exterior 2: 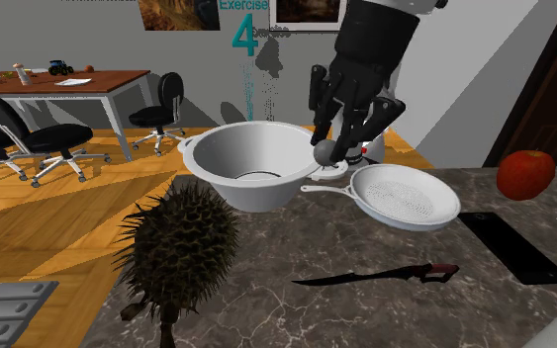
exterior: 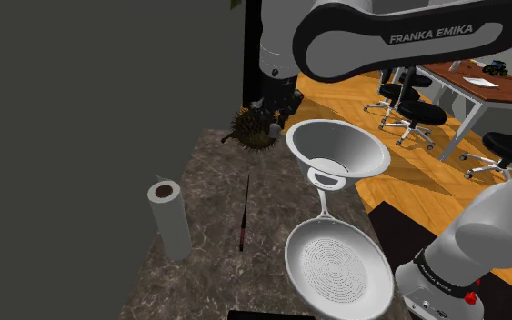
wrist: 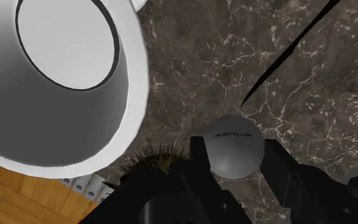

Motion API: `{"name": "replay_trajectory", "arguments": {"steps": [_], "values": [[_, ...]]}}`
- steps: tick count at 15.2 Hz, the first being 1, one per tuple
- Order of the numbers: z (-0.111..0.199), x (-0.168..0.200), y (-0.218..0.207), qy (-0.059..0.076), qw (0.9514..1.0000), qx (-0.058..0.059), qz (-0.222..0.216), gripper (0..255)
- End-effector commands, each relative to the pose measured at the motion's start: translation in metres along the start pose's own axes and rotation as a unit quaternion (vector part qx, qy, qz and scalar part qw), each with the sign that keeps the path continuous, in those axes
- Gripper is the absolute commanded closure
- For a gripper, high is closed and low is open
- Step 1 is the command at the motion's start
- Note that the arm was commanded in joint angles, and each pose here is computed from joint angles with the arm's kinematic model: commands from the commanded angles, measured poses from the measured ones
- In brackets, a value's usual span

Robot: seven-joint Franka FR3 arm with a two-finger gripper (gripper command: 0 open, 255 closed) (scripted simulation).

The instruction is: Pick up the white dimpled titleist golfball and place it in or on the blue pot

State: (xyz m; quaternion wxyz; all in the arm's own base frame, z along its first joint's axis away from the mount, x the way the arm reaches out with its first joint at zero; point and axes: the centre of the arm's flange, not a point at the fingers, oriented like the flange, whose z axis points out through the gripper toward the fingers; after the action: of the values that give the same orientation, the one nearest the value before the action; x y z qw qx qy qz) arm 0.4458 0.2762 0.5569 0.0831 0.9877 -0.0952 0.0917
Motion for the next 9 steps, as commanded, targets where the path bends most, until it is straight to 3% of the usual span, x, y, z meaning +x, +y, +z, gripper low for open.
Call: {"name": "replay_trajectory", "arguments": {"steps": [1, 9], "values": [[0.004, -0.002, 0.029, 0.0, 1.0, 0.001, 0.0, 255], [0.016, -0.007, 0.133, 0.0, 1.0, 0.001, 0.0, 255]]}}
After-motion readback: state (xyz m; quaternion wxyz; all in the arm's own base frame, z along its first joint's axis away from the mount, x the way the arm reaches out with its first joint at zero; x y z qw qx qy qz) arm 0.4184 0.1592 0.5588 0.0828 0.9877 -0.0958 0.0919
